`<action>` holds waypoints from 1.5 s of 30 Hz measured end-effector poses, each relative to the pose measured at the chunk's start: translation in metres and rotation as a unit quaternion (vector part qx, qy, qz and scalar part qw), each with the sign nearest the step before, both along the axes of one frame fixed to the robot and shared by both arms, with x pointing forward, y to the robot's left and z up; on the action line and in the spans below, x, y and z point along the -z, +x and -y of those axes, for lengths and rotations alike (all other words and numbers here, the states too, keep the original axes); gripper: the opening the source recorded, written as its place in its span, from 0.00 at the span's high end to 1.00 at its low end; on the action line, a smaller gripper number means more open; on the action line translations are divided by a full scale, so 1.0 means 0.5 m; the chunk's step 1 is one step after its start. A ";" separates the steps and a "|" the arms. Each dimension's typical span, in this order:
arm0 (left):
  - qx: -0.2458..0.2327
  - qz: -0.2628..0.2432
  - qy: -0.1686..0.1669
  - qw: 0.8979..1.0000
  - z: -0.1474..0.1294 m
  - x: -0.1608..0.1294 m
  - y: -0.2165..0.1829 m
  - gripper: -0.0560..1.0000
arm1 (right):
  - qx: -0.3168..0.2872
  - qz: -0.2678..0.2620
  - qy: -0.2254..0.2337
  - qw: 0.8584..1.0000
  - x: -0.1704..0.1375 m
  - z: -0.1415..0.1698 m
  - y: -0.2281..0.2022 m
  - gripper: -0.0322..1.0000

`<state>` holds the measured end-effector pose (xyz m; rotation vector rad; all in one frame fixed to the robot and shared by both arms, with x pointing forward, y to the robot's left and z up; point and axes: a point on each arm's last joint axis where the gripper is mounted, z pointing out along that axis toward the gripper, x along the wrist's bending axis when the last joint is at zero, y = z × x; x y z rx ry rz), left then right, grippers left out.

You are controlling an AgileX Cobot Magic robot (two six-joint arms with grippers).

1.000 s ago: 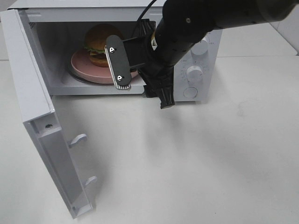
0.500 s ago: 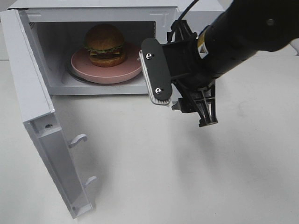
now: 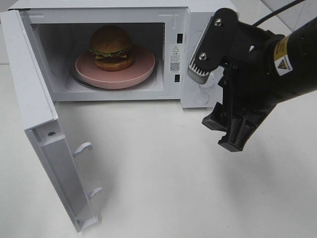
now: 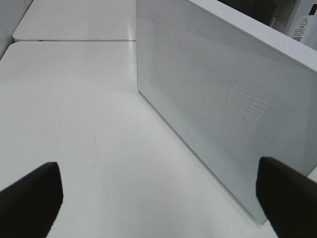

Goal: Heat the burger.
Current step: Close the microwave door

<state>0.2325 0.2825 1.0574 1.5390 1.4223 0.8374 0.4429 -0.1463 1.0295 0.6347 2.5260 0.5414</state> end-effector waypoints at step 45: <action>0.000 0.000 0.000 1.000 0.000 0.000 0.000 0.02 | 0.293 -0.014 0.144 0.945 -0.089 0.279 -0.293 0.30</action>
